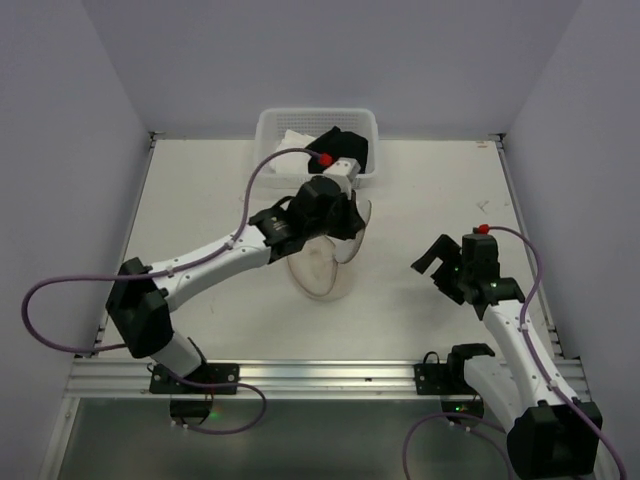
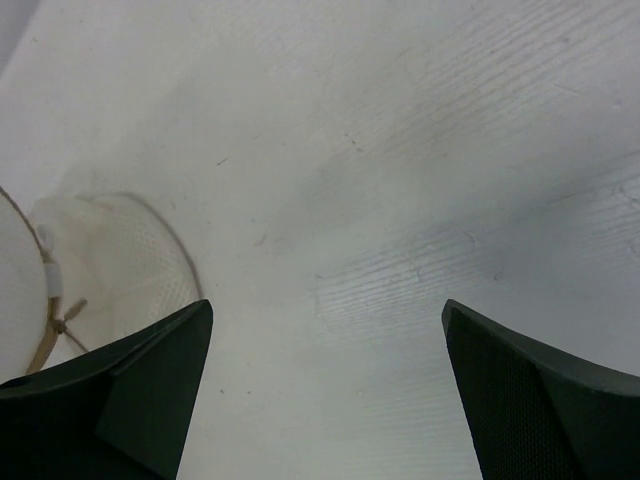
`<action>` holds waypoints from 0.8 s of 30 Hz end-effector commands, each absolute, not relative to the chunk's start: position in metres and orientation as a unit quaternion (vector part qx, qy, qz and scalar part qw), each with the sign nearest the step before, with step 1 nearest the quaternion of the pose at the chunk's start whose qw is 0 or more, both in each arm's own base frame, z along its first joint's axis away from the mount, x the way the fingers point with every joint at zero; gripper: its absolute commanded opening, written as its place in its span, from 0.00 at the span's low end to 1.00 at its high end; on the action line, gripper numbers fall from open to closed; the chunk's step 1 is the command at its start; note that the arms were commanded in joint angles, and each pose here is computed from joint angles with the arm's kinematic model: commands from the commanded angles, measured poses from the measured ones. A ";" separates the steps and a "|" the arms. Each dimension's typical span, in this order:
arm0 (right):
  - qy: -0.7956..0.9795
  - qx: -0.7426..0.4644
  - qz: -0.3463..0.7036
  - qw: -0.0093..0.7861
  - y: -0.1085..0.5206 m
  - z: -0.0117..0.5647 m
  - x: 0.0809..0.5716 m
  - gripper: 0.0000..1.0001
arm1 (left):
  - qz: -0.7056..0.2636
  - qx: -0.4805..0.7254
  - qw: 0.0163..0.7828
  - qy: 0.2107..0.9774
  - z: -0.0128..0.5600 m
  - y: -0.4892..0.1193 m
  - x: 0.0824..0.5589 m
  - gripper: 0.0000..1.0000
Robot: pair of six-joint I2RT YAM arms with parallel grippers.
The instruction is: Unzip the laundry bag and remove the bra
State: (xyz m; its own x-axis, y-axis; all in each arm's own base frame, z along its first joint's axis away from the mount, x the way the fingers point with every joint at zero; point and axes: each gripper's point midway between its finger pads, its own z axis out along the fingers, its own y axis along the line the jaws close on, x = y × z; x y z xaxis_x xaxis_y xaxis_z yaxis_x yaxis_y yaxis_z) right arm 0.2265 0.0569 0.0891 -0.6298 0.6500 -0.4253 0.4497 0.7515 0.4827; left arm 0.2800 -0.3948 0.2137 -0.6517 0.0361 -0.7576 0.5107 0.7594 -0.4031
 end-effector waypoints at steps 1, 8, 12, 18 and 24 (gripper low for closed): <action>0.877 0.261 0.214 0.341 0.069 0.121 0.244 0.98 | -0.376 0.126 0.378 0.836 0.223 -0.381 0.282 0.00; 0.876 0.233 0.237 0.350 0.078 0.129 0.247 0.98 | -0.382 0.047 0.374 0.844 0.193 -0.321 0.283 0.00; 0.877 0.228 0.242 0.348 0.080 0.129 0.249 0.98 | -0.391 -0.007 0.364 0.845 0.166 -0.296 0.278 0.00; 0.877 0.221 0.246 0.350 0.082 0.132 0.252 0.98 | -0.386 -0.108 0.373 0.837 0.140 -0.250 0.268 0.02; 0.879 0.212 0.251 0.346 0.085 0.132 0.255 0.99 | -0.325 -0.188 0.393 0.839 0.117 -0.203 0.262 0.13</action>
State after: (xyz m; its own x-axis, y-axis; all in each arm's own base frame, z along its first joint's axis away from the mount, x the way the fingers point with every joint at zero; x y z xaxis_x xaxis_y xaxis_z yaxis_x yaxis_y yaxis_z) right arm 0.2415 0.0793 0.1089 -0.6846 0.5681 -0.4567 0.2765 0.7821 0.5584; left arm 0.2555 -0.2262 0.1265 -0.6832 -0.4848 -0.5461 0.0572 0.7100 -0.7019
